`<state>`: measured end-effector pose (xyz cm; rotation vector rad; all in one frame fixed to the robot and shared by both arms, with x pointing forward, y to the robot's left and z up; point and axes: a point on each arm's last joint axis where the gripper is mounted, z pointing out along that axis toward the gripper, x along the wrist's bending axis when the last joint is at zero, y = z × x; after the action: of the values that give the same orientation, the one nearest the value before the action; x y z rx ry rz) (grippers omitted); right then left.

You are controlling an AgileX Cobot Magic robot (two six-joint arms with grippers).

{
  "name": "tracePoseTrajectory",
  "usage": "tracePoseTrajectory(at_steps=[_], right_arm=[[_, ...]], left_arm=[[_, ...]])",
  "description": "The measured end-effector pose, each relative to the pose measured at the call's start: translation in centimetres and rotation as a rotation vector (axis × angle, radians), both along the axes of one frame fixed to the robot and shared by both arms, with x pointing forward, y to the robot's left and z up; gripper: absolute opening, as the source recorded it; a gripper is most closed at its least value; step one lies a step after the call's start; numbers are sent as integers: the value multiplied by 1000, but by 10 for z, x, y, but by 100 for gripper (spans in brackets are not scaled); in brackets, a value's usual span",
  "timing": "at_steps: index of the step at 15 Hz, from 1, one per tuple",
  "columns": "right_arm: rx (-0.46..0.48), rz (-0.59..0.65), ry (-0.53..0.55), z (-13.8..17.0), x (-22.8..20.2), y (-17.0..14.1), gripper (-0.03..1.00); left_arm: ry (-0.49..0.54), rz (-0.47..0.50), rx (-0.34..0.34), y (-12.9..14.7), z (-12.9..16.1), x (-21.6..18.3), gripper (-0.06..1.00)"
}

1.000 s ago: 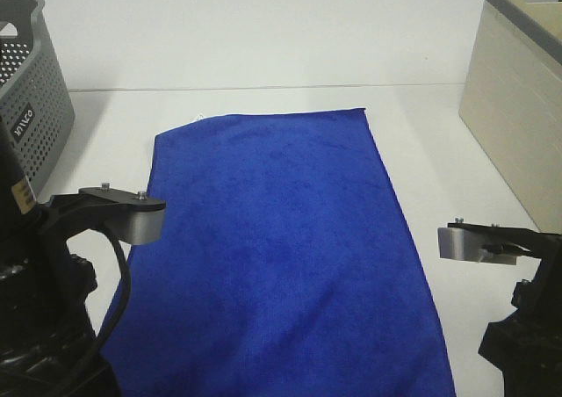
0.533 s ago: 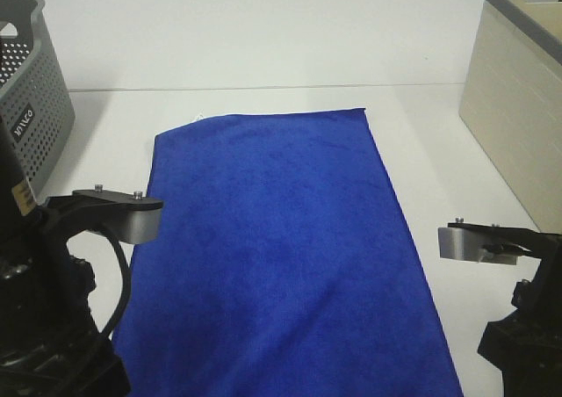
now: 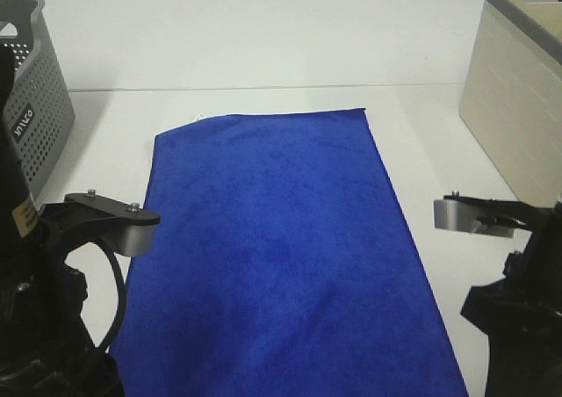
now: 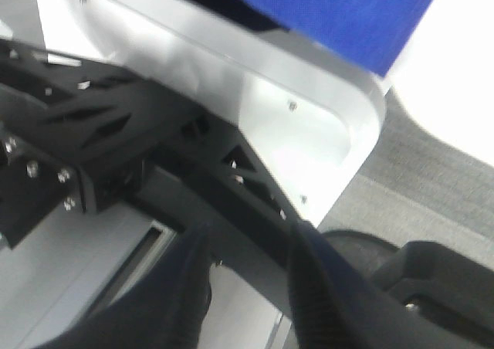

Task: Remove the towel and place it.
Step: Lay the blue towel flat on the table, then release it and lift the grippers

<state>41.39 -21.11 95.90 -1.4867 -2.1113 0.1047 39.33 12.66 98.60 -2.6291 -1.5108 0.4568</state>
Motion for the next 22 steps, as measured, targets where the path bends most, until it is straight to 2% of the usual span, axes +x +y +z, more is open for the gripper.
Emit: tracePoseTrajectory(at_steps=[3,6,9,11,14,16,20,22], right_arm=[[-69,-58,-146,25,31,2,37],[-160,-98,-364,57,66,-1,37],[-142,-154,-584,94,96,4,37],[-123,-171,-656,108,116,9,37],[-136,-172,-679,105,148,14,37],[-106,-244,-656,99,174,3,37],[123,-333,-609,91,224,-28,37],[171,-337,-625,84,251,-35,37]], left_arm=[[-42,73,-6,9,8,19,58],[-135,241,-38,36,24,59,58],[-266,386,-95,66,44,104,58],[-341,435,-117,78,50,135,58],[-413,477,-136,85,51,176,58],[-448,471,-131,81,45,202,58],[-487,483,-142,76,34,253,58],[-507,493,-149,76,26,278,58]])
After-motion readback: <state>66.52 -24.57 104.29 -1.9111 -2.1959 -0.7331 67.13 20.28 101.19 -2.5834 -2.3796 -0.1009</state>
